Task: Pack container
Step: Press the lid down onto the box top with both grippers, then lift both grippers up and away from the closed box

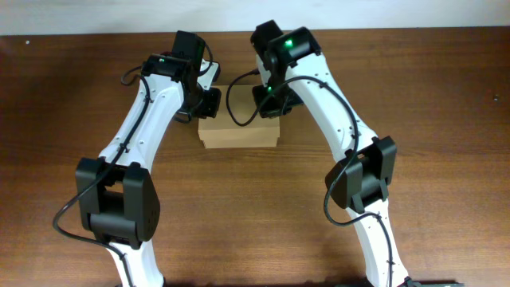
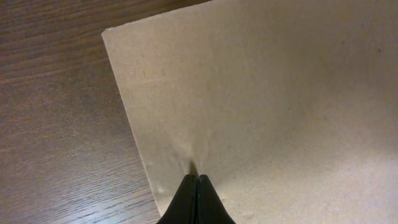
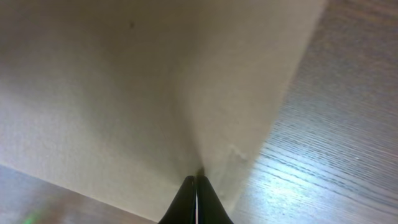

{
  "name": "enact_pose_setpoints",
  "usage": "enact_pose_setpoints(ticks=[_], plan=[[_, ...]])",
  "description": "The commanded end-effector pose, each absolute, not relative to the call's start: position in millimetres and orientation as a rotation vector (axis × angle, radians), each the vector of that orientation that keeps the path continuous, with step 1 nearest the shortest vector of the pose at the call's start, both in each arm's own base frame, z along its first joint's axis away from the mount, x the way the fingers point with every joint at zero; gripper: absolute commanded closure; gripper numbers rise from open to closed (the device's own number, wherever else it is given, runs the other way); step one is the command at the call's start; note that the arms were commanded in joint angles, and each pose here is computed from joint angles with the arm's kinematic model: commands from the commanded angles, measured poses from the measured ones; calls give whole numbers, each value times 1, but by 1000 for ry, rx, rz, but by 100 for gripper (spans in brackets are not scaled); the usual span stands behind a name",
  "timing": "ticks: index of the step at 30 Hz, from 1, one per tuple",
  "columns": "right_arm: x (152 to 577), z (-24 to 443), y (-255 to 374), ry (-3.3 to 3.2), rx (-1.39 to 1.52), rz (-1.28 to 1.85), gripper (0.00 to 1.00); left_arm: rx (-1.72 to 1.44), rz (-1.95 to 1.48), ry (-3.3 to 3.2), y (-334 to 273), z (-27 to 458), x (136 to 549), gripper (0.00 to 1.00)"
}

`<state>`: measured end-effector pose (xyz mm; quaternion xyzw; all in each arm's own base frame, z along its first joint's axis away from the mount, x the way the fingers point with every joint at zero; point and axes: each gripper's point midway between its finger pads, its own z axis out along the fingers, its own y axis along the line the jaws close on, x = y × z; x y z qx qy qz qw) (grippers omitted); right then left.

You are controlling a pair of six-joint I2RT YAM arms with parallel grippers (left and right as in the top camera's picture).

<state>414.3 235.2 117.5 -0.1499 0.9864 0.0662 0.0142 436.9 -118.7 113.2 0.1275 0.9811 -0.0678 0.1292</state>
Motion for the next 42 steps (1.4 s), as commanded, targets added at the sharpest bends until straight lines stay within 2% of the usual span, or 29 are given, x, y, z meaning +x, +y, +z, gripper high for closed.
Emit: enact_pose_setpoints(ticks=[1, 9, 14, 19, 25, 30, 34, 39, 42], plan=[[406, 106, 239, 3100, -509, 205, 96, 414, -228, 2887, -124, 98, 430, 98], [398, 73, 233, 3165, -508, 172, 96, 414, -225, 2931, -123, 80, 429, 98], [407, 80, 236, 3114, -515, 193, 96, 418, -219, 2934, -123, 77, 429, 98], [428, 132, 229, 2986, -465, 215, 96, 389, -186, 2876, -115, 110, 444, 98], [463, 229, 177, 2733, -306, 41, 96, 243, 104, 2699, -59, 201, 477, 97], [488, 304, 122, 2504, -86, 42, 96, 95, 195, 2519, -12, 270, 500, 86], [493, 318, 74, 2470, 78, 26, 96, -1, 221, 2465, 24, 287, 506, 82], [487, 315, 27, 2505, 202, 22, 96, 7, 281, 2465, 57, 290, 503, 83], [479, 334, 12, 2459, 276, 32, 96, -7, 303, 2438, 65, 302, 500, 83]])
